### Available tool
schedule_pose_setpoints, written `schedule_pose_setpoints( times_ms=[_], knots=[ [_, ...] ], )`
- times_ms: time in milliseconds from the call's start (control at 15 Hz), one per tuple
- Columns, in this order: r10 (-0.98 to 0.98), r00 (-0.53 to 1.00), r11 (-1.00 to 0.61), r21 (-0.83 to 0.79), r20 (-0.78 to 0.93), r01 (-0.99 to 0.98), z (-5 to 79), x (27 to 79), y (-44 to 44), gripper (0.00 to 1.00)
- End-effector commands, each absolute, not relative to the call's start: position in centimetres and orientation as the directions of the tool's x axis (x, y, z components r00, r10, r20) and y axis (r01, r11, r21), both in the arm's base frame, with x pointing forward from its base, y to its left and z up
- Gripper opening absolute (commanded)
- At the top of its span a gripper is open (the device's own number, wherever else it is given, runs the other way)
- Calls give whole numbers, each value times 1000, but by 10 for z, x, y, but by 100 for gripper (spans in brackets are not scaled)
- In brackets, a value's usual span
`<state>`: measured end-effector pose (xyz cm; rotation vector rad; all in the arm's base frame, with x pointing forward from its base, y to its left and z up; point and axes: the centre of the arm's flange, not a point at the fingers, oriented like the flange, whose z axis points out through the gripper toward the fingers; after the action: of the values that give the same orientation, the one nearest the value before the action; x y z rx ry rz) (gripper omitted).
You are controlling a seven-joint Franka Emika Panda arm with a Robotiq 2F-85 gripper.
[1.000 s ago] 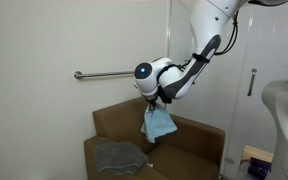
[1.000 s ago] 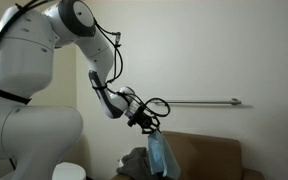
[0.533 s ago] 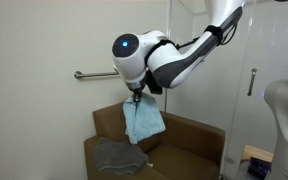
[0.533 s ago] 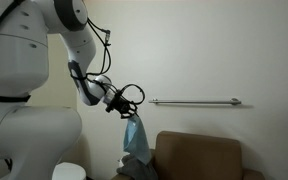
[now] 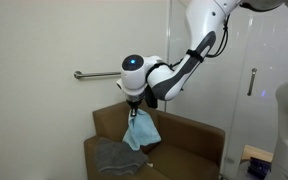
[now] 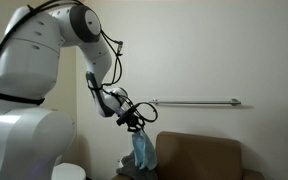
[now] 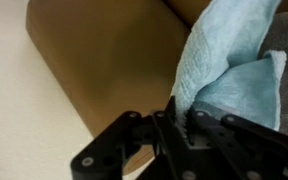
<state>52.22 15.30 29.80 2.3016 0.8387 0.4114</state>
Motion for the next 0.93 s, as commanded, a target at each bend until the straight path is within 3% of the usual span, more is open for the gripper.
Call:
schedule_pose_setpoints(
  times_ms=[0, 867],
  knots=[
    [727, 685, -551, 628, 40, 549, 268, 546, 170, 4],
    [897, 439, -331, 596, -42, 732, 247, 561, 266, 4]
  ],
)
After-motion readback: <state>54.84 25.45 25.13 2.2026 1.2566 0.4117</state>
